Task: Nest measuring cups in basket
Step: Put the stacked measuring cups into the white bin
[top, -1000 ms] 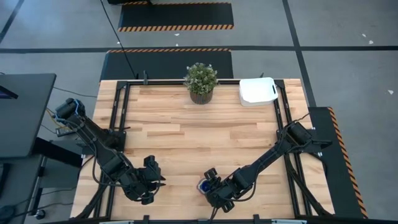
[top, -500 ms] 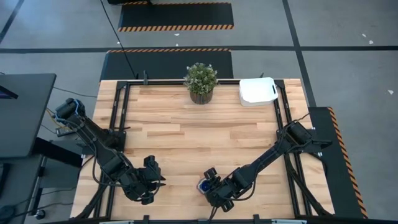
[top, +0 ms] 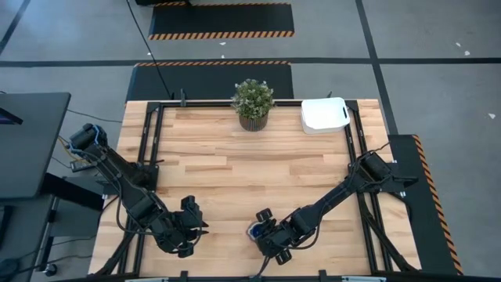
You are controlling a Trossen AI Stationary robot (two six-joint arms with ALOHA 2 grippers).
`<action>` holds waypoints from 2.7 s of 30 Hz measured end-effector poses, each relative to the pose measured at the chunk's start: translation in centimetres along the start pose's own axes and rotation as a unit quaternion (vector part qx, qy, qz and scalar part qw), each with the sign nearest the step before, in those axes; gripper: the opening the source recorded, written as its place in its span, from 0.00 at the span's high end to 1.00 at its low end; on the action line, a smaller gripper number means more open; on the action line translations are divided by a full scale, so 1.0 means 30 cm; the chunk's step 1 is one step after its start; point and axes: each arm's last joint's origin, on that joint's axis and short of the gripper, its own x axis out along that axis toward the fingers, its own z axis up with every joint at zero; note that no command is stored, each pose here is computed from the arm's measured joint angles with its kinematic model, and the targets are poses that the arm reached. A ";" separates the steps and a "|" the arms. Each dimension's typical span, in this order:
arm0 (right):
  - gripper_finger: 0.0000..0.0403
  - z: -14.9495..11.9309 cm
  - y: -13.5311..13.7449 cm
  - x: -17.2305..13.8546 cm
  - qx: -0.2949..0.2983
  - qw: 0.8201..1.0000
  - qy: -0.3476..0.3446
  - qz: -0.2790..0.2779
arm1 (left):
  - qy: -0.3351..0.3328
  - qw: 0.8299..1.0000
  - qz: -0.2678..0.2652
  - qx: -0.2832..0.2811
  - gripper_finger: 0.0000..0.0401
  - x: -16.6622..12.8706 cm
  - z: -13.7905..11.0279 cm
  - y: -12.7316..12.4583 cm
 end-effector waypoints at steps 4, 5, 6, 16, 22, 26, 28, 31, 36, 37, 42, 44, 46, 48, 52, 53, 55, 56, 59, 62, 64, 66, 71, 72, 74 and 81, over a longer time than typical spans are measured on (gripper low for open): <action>0.56 0.000 0.001 0.000 0.001 1.000 0.000 0.004 | 0.000 1.000 0.000 0.000 0.76 0.000 0.000 0.000; 0.56 0.000 0.001 0.000 0.001 1.000 0.001 0.008 | 0.000 1.000 0.000 0.000 0.76 0.000 0.000 0.000; 0.56 0.000 0.001 -0.001 0.002 1.000 0.001 0.012 | 0.000 1.000 0.000 0.000 0.76 0.000 0.000 0.000; 0.62 0.001 0.002 -0.001 0.002 1.000 0.001 0.023 | 0.000 1.000 0.000 0.000 0.76 -0.001 0.000 0.000; 0.63 0.001 0.001 -0.001 0.003 1.000 0.001 0.025 | 0.000 1.000 0.000 0.000 0.76 -0.001 0.000 0.001; 0.63 0.002 -0.004 0.000 0.005 1.000 0.002 0.031 | 0.000 1.000 0.000 0.000 0.76 -0.001 0.000 0.001; 0.63 0.002 -0.010 0.000 0.007 0.999 0.002 0.036 | 0.000 1.000 0.000 0.000 0.76 -0.001 0.000 0.000; 0.65 0.003 -0.016 0.001 0.009 0.999 0.002 0.038 | 0.000 1.000 0.000 0.000 0.76 -0.001 0.000 0.000; 0.70 0.004 -0.021 0.002 0.011 0.999 0.002 0.039 | 0.000 1.000 0.000 0.000 0.76 -0.001 0.000 0.000; 0.70 0.004 -0.021 0.002 0.011 0.999 0.001 0.039 | 0.000 1.000 0.000 0.000 0.76 -0.001 0.000 0.000; 0.71 0.005 -0.021 0.002 0.008 0.998 0.003 0.059 | 0.000 1.000 0.000 0.000 0.76 -0.001 0.000 0.000; 0.70 0.005 -0.021 0.002 0.008 0.998 0.003 0.070 | 0.000 1.000 0.000 0.000 0.76 -0.001 0.000 0.000; 0.69 0.005 -0.021 0.002 0.008 0.997 0.003 0.077 | 0.000 1.000 0.000 0.000 0.76 -0.001 0.000 0.000; 0.68 0.005 -0.022 0.002 0.008 0.997 0.004 0.082 | 0.000 1.000 0.000 0.000 0.76 -0.001 0.000 0.000; 0.65 0.005 -0.022 0.002 0.004 0.996 0.004 0.087 | 0.000 1.000 0.000 0.000 0.76 -0.001 0.000 0.000; 0.64 0.005 -0.022 0.002 0.003 0.996 0.004 0.087 | 0.000 1.000 0.000 0.000 0.76 -0.001 0.000 0.000; 0.62 0.005 -0.021 0.002 -0.003 0.996 0.004 0.087 | 0.000 1.000 0.000 0.000 0.76 -0.001 0.000 0.000; 0.62 0.005 -0.021 0.002 -0.004 0.996 0.004 0.088 | 0.000 1.000 0.000 0.000 0.76 -0.001 0.000 0.000; 0.61 0.004 -0.021 0.002 -0.005 0.996 0.004 0.087 | 0.000 1.000 0.000 0.000 0.76 -0.001 0.000 0.000; 0.61 0.004 -0.021 0.002 -0.006 0.996 0.005 0.087 | 0.000 1.000 0.000 0.000 0.76 -0.001 0.000 0.000; 0.61 0.003 -0.021 0.003 -0.006 0.996 0.006 0.085 | 0.000 1.000 0.000 0.000 0.76 -0.001 0.000 0.000; 0.61 0.002 -0.022 0.003 -0.014 0.996 0.006 0.083 | 0.000 1.000 0.000 0.000 0.76 -0.001 0.000 0.000; 0.61 -0.004 -0.020 0.003 -0.042 0.998 0.012 0.048 | 0.000 1.000 0.000 0.000 0.76 -0.001 0.000 0.000; 0.61 -0.006 -0.018 0.002 -0.054 0.998 0.014 0.037 | 0.000 1.000 0.000 0.000 0.76 -0.001 0.000 0.000; 0.61 -0.011 -0.010 0.001 -0.079 0.997 0.019 0.012 | 0.000 1.000 0.000 0.000 0.76 -0.001 0.000 0.000; 0.61 -0.026 0.004 0.003 -0.113 0.993 0.032 -0.033 | 0.000 1.000 0.000 0.000 0.76 0.000 0.000 0.000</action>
